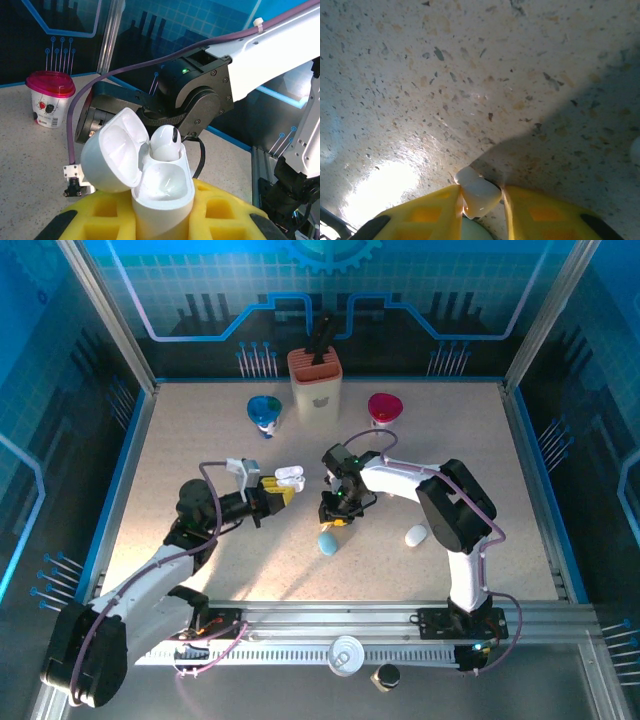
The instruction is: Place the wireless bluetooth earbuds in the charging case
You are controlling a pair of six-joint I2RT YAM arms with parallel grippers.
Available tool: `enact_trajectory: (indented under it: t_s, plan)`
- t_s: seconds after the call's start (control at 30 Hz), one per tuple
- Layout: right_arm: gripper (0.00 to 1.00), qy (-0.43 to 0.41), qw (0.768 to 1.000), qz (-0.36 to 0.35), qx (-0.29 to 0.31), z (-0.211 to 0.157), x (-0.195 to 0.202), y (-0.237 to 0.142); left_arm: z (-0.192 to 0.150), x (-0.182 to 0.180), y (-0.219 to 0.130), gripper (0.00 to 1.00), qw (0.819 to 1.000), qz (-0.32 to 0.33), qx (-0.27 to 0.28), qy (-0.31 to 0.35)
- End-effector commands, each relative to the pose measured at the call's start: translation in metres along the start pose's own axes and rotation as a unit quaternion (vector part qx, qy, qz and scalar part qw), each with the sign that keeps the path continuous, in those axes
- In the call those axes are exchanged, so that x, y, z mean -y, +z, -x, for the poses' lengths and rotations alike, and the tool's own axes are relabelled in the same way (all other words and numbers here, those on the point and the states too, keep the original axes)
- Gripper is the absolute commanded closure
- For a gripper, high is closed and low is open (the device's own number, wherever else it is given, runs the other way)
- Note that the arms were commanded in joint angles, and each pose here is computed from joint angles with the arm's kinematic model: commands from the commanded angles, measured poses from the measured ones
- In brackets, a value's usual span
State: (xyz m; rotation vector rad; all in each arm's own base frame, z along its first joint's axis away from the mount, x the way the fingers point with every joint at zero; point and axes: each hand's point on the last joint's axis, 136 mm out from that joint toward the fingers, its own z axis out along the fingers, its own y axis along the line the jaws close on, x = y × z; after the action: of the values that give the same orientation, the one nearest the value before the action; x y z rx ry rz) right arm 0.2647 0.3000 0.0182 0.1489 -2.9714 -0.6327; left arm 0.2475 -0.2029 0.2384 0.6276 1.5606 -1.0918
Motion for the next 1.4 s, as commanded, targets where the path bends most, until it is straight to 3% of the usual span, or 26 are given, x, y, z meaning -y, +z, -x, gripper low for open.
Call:
enact_trajectory:
  t_s: [0.0,0.5,1.03,1.37]
  plan:
    - [0.75,-0.01,1.0,-0.019,-0.015,-0.009,0.009,0.013,0.004,0.002,-0.004,1.0,1.0,0.0,0.014,0.024]
    - [0.79,-0.058,0.989,0.023,0.134,0.012,-0.005,-0.05,0.002,-0.01,-0.007,1.0,0.997,0.038,0.019,0.061]
    - [0.79,-0.148,0.938,0.045,0.31,0.016,-0.044,-0.175,-0.009,-0.031,0.015,1.0,0.997,0.038,0.004,0.074]
    - [0.79,-0.211,0.915,0.057,0.34,0.006,-0.086,-0.216,-0.014,-0.031,0.024,1.0,0.996,0.017,-0.01,0.083]
